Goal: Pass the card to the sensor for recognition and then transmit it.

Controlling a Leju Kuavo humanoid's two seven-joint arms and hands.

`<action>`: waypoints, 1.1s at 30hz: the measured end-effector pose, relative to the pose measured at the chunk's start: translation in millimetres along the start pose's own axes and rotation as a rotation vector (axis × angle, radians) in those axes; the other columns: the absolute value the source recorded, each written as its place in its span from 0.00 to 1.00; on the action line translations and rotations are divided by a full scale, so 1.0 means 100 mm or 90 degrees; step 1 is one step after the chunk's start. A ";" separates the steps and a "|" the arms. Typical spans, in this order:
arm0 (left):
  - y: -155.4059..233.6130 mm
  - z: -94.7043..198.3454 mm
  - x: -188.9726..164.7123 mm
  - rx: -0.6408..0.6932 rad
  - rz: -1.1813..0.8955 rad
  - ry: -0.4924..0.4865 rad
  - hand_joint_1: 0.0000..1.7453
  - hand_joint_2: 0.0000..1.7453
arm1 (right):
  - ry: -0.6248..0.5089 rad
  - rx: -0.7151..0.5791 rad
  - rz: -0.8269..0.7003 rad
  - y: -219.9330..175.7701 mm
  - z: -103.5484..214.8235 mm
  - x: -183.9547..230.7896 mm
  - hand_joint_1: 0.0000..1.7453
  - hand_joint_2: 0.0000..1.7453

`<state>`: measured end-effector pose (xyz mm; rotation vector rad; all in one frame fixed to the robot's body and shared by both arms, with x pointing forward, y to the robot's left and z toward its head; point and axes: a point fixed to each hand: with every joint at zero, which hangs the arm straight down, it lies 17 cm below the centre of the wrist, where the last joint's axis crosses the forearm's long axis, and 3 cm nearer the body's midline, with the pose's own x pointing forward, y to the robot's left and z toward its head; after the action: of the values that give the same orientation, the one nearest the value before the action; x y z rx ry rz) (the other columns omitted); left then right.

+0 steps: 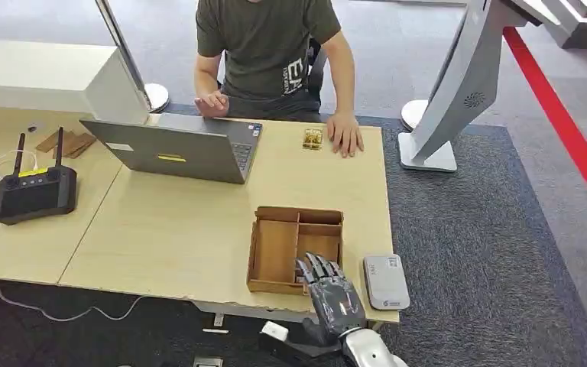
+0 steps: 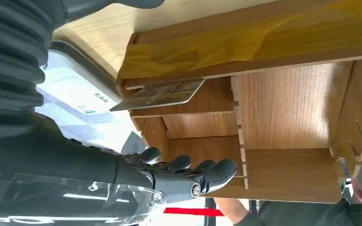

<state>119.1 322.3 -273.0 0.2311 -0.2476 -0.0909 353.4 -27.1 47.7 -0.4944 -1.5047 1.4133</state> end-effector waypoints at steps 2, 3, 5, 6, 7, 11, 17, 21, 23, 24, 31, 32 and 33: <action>0.00 0.00 0.00 0.000 -0.001 0.000 0.00 1.00 | 0.004 0.000 0.001 0.01 -0.01 -0.02 0.00 1.00; 0.00 0.00 0.00 0.000 -0.001 0.000 0.00 1.00 | 0.005 0.002 0.002 0.03 -0.01 -0.02 0.00 1.00; 0.00 0.00 0.00 0.000 -0.001 0.000 0.00 1.00 | 0.008 0.004 0.003 0.05 -0.02 -0.04 0.00 1.00; 0.00 0.00 0.00 0.000 -0.001 0.000 0.00 1.00 | 0.010 0.005 0.004 0.05 -0.03 -0.05 0.00 1.00; 0.00 0.00 0.00 0.000 -0.001 0.000 0.00 1.00 | 0.011 0.005 0.005 0.05 -0.03 -0.06 0.00 1.00; 0.00 0.00 0.00 0.000 -0.003 -0.001 0.00 1.00 | 0.029 -0.011 0.019 0.02 -0.04 -0.13 0.00 1.00; -0.01 0.00 0.00 -0.003 -0.008 -0.002 0.00 1.00 | 0.048 -0.049 0.026 -0.11 -0.06 -0.23 0.00 1.00; -0.01 0.00 0.00 -0.003 -0.009 -0.003 0.00 1.00 | 0.053 -0.063 0.027 -0.16 -0.06 -0.26 0.00 1.00; -0.01 0.00 0.00 -0.002 -0.010 -0.003 0.00 1.00 | 0.056 -0.071 0.025 -0.19 -0.07 -0.28 0.00 1.00; -0.01 0.00 0.00 -0.002 -0.010 -0.003 0.00 1.00 | 0.058 -0.074 0.023 -0.21 -0.07 -0.29 0.00 1.00; -0.01 0.00 0.00 -0.002 -0.007 -0.002 0.00 1.00 | 0.056 -0.076 0.015 -0.22 -0.07 -0.30 0.00 1.00; -0.01 0.00 0.00 -0.002 -0.005 -0.003 0.00 1.00 | 0.054 -0.075 0.011 -0.22 -0.08 -0.29 0.00 1.00; -0.01 0.00 0.01 -0.002 -0.003 -0.004 0.00 1.00 | 0.052 -0.073 0.007 -0.21 -0.08 -0.29 0.00 1.00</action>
<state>119.7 321.5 -272.9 0.2279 -0.2530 -0.0974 379.1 -51.7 55.7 -0.6247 -1.5250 1.3038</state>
